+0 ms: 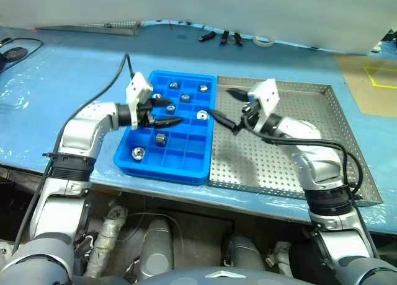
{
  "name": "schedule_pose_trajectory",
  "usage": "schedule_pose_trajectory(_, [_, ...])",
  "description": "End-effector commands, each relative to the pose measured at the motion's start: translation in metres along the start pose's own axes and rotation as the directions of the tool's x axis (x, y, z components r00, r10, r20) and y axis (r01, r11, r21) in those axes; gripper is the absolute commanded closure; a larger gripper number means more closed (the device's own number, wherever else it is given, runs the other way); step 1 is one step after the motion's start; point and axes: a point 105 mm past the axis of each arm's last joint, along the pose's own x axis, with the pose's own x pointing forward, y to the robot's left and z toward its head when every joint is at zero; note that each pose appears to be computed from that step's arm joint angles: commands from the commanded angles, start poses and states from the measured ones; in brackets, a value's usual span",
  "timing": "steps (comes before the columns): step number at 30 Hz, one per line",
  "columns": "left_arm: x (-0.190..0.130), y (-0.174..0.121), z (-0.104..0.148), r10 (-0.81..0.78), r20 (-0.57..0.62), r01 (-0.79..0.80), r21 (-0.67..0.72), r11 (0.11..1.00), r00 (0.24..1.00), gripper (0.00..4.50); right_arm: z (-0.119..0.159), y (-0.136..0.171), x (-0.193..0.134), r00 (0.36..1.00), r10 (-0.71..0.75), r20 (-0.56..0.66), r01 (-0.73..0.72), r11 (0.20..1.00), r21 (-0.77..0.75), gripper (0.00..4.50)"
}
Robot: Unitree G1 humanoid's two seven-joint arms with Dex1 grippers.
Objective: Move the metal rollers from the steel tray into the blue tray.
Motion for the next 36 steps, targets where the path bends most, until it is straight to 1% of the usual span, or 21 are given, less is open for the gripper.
schedule_pose_trajectory(1, [0.010,-0.012,0.022,-0.042,0.072,0.039,0.034,0.999,0.997,0.22,0.002,-0.036,-0.016,0.982,-0.190,-0.015,0.190,0.982,-0.006,0.06])
schedule_pose_trajectory(4, [0.022,-0.011,0.020,-0.055,0.077,0.053,0.029,0.998,0.995,0.22,-0.009,-0.052,-0.023,0.957,-0.278,-0.088,0.276,0.960,-0.039,0.06])
schedule_pose_trajectory(6, [0.030,-0.008,0.017,-0.052,0.076,0.050,0.027,0.998,0.996,0.22,-0.015,-0.051,-0.021,0.950,-0.292,-0.112,0.290,0.956,-0.036,0.06])
schedule_pose_trajectory(8, [0.034,-0.007,0.019,-0.062,0.088,0.060,0.028,0.998,0.994,0.22,-0.024,-0.046,-0.014,0.948,-0.292,-0.126,0.295,0.955,0.003,0.06])
schedule_pose_trajectory(11, [0.040,-0.003,0.021,-0.063,0.094,0.060,0.031,0.998,0.994,0.22,-0.047,-0.048,-0.002,0.921,-0.346,-0.180,0.354,0.935,0.016,0.06])
schedule_pose_trajectory(13, [0.042,-0.003,0.022,-0.069,0.097,0.066,0.035,0.997,0.993,0.22,-0.053,-0.052,0.005,0.906,-0.379,-0.187,0.395,0.917,0.054,0.06])
schedule_pose_trajectory(16, [0.043,-0.004,0.023,-0.079,0.101,0.076,0.041,0.996,0.992,0.22,-0.061,-0.060,0.010,0.883,-0.426,-0.197,0.445,0.893,0.062,0.06])
schedule_pose_trajectory(18, [0.043,-0.004,0.022,-0.076,0.092,0.072,0.048,0.996,0.993,0.22,-0.070,-0.074,0.004,0.840,-0.495,-0.224,0.515,0.856,0.043,0.06])
schedule_pose_trajectory(20, [0.042,-0.003,0.021,-0.074,0.088,0.069,0.051,0.996,0.993,0.22,-0.075,-0.081,-0.001,0.817,-0.531,-0.227,0.552,0.833,0.037,0.06])
schedule_pose_trajectory(22, [0.041,-0.003,0.021,-0.070,0.087,0.066,0.050,0.997,0.994,0.22,-0.077,-0.083,-0.001,0.814,-0.536,-0.225,0.556,0.830,0.036,0.06])
schedule_pose_trajectory(27, [0.040,-0.004,0.018,-0.069,0.075,0.065,0.049,0.997,0.995,0.22,-0.093,-0.073,-0.002,0.822,-0.503,-0.268,0.535,0.843,0.059,0.06])
schedule_pose_trajectory(33, [0.040,-0.005,0.016,-0.069,0.068,0.066,0.047,0.997,0.995,0.22,-0.113,-0.069,-0.007,0.797,-0.502,-0.335,0.564,0.817,0.119,0.06])
schedule_pose_trajectory(36, [0.041,-0.005,0.016,-0.072,0.062,0.069,0.048,0.996,0.995,0.22,-0.124,-0.068,-0.009,0.776,-0.505,-0.378,0.591,0.791,0.158,0.06])
